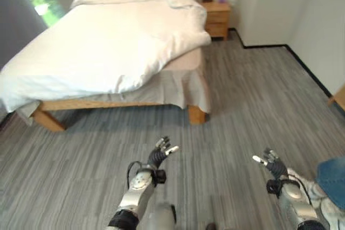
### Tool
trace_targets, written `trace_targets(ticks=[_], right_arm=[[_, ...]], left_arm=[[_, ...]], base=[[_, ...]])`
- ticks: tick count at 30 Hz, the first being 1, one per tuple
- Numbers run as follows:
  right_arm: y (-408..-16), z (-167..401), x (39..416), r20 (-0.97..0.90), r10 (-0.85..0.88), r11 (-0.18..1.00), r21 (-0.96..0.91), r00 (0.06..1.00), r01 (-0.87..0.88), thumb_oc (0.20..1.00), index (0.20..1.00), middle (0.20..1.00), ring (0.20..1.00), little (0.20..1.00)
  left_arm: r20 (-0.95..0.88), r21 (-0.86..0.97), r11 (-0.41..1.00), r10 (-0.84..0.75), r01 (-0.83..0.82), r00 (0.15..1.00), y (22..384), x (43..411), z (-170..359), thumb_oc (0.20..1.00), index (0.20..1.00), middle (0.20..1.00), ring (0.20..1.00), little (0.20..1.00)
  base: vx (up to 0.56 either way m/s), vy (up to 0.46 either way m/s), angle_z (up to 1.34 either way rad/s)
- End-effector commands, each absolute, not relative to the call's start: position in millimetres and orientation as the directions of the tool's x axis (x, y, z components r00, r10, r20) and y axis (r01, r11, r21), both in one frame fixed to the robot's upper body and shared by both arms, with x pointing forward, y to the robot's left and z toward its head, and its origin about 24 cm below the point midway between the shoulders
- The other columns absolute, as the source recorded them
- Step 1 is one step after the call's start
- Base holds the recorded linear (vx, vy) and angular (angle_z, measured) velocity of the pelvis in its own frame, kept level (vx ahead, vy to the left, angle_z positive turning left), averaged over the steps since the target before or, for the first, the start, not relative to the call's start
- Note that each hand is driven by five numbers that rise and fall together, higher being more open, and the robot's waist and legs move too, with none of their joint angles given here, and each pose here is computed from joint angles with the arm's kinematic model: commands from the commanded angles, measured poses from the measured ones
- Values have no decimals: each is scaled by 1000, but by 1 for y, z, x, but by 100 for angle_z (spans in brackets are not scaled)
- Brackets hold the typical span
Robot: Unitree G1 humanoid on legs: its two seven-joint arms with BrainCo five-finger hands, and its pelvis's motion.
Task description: Making the bed.
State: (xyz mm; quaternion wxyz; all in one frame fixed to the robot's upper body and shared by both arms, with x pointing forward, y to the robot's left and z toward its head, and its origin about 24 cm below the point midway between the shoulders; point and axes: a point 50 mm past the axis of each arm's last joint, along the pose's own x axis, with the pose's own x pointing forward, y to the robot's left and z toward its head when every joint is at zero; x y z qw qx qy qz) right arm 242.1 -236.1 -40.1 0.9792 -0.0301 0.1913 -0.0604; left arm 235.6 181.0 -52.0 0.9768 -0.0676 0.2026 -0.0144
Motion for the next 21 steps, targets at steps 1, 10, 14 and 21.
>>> trace_targets(ticks=[1,10,14,21], right_arm=[[-234,12,279,-145,-67,992,-117,987,50,1000,1000,1000,1000,1000],[-198,22,285,-88,56,995,-83,995,-63,1000,1000,1000,1000,1000],[-214,45,289,-5,37,990,-135,999,-37,1000,1000,1000,1000,1000],[-266,121,283,209,21,912,-405,978,67,1000,1000,1000,1000,1000]], left_arm=[[-243,-134,989,-86,54,966,181,248,-24,1000,1000,1000,1000,1000],[-202,-115,992,-69,47,977,189,246,-14,1000,1000,1000,1000,1000],[-140,-37,981,-195,192,971,174,259,3,1000,1000,1000,1000,1000],[-196,-10,927,-370,375,908,151,253,-9,1000,1000,1000,1000,1000]], base=[[822,-22,-11],[487,39,-2],[575,-182,180],[272,-250,150]])
